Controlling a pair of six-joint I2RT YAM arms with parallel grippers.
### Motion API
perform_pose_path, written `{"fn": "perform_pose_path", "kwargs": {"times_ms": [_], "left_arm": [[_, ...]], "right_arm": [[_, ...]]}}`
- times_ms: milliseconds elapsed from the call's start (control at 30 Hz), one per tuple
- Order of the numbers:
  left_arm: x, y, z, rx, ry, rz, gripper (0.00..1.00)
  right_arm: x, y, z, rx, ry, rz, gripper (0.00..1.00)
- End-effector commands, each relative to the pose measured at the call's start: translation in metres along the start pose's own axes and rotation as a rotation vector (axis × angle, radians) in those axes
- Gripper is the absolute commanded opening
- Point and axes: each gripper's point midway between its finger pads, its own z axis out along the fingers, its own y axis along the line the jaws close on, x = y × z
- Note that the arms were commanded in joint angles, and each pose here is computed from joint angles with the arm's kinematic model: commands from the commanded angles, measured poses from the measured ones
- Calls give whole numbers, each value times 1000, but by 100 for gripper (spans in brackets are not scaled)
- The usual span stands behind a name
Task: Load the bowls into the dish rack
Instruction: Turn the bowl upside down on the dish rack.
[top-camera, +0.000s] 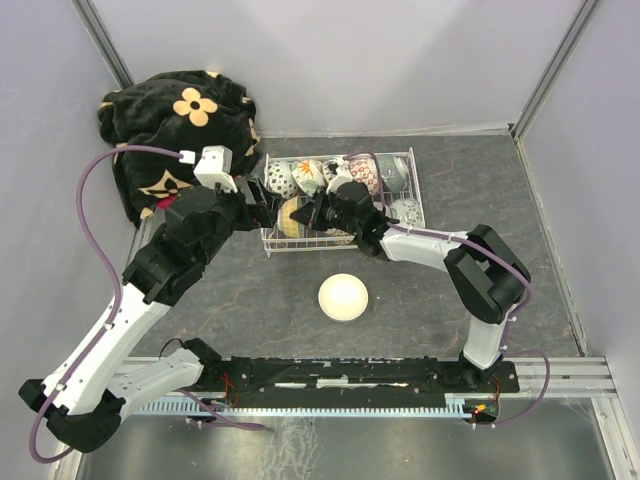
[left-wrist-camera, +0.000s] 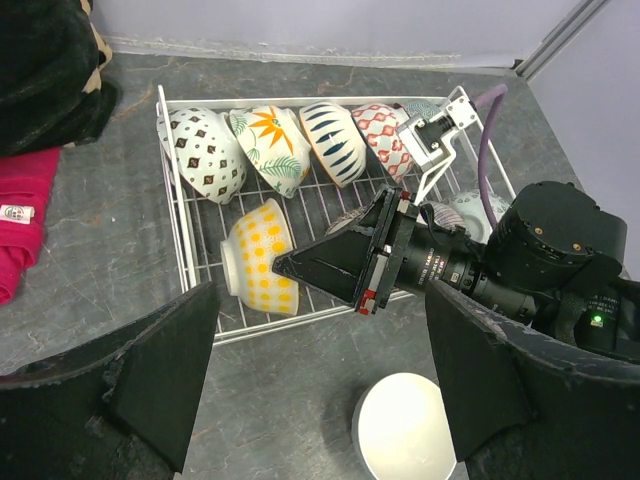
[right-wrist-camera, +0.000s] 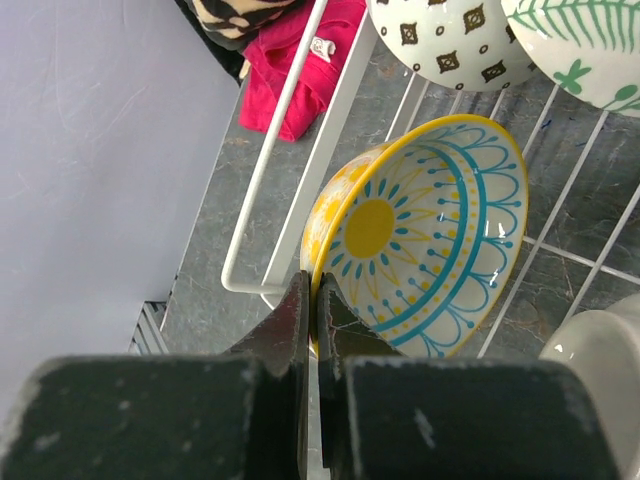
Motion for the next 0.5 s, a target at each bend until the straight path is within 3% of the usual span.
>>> {"fn": "perform_pose_path", "kwargs": {"times_ms": [0, 467], "left_arm": [[-19, 0, -1, -3, -61, 26, 90], [-15, -2, 3, 5, -52, 21, 90]], "right_arm": [[-27, 24, -2, -101, -127, 18, 2], [-13, -16, -33, 19, -113, 19, 2]]}}
